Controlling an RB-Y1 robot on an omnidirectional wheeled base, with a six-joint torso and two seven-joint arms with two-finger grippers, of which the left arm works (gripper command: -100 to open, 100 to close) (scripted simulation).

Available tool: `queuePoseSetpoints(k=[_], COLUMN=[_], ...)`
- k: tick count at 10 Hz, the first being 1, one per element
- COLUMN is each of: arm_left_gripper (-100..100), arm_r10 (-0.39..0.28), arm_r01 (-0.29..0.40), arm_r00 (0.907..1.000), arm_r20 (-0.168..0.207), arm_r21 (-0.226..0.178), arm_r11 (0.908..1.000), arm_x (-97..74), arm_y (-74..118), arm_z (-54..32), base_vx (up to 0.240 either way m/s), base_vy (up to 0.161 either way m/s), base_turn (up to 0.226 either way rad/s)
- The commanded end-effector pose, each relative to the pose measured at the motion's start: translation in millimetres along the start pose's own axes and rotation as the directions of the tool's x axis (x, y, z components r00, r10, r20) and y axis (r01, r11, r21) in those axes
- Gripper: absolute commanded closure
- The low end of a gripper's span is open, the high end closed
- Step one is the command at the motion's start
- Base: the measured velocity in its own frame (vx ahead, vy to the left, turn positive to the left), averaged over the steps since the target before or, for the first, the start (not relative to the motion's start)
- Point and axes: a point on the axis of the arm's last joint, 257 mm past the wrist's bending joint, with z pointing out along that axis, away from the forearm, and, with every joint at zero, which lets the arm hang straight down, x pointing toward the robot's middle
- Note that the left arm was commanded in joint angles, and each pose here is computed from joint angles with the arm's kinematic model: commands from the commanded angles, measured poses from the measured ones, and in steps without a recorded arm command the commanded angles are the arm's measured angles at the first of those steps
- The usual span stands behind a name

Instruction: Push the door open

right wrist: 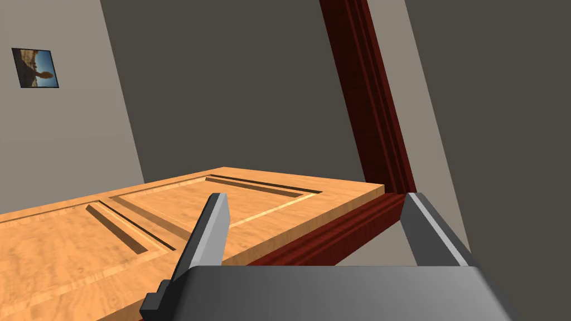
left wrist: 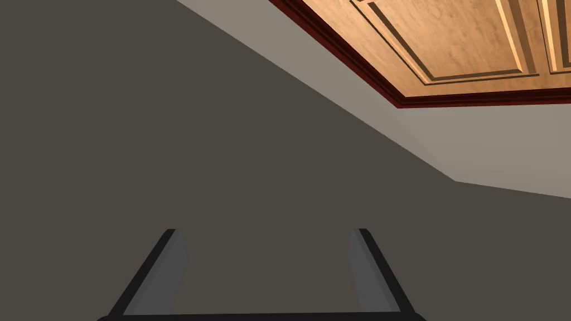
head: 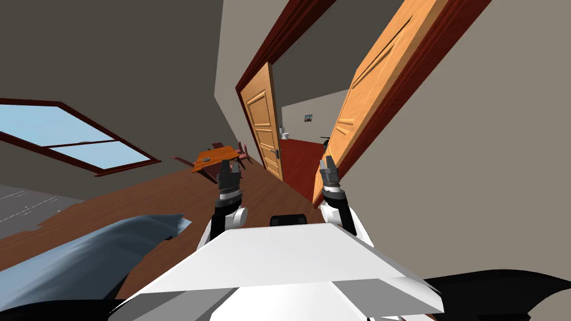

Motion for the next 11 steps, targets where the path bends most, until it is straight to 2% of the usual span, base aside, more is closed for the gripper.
queuePoseSetpoints(k=[1,7,11], arm_left_gripper=[-100,-100,-100], arm_r10=[-0.019,-0.107,-0.169], arm_r01=[0.019,0.102,0.157], arm_r00=[0.9998,0.9924,0.9809], arm_r20=[-0.011,-0.062,-0.096], arm_r21=[-0.012,-0.073,-0.121], arm_r11=[0.9998,0.9921,0.9801], arm_x=[6.9,41.5,68.8], arm_y=[9.1,50.8,79.3], arm_z=[-0.2,-1.6,-3.4], base_vx=[0.039,0.096,0.084], base_vy=[0.033,0.078,0.079], base_turn=[-0.023,-0.031,-0.03])
